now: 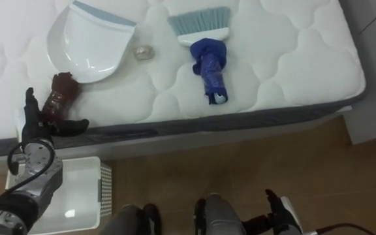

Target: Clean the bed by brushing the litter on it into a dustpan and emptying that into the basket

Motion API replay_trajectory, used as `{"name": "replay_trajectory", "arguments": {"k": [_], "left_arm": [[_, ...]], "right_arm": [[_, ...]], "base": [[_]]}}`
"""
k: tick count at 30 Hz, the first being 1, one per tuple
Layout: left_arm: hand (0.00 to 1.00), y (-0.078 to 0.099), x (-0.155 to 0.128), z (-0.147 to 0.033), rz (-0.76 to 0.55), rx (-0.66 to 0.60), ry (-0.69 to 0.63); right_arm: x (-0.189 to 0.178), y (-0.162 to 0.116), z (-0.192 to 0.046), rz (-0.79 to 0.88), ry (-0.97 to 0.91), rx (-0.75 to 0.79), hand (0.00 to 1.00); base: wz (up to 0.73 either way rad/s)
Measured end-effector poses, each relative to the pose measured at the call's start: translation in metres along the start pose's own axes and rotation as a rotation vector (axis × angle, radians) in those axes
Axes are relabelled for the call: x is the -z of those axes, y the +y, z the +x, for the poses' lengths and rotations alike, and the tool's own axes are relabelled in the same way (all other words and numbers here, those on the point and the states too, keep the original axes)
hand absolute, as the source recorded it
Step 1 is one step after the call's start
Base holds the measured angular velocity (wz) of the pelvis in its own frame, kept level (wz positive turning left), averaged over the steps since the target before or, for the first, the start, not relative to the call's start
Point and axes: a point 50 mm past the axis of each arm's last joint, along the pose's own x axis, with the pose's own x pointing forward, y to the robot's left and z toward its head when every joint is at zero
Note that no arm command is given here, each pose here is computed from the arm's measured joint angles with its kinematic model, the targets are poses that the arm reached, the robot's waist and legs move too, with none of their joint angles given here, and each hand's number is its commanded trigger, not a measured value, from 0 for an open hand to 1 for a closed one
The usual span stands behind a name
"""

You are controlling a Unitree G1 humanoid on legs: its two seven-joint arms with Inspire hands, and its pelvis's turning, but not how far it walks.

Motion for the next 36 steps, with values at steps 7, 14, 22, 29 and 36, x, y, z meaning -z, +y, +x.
{"name": "replay_trajectory", "arguments": {"k": [7, 14, 22, 29, 36], "left_arm": [[0.0, 0.001, -0.004, 0.002, -0.008, -0.02, -0.018], [0.0, 0.005, -0.007, 0.005, 0.035, -0.013, -0.048], [0.0, 0.005, -0.009, 0.007, 0.024, 0.008, -0.029], [0.0, 0.013, -0.01, 0.015, 0.025, -0.003, 0.015], [0.0, 0.016, -0.02, 0.022, 0.041, -0.017, 0.024]], "right_arm": [[0.002, 0.001, -0.001, 0.002, 0.002, -0.012, 0.0], [0.002, 0.003, -0.001, -0.008, 0.007, -0.036, 0.0], [0.005, 0.004, -0.001, -0.052, 0.031, -0.06, 0.0], [0.015, 0.007, -0.003, -0.095, 0.092, -0.077, 0.0], [0.016, 0.007, -0.004, -0.127, 0.095, -0.106, 0.0]], "base": [[0.0], [-0.01], [-0.07], [0.0], [0.04]]}}
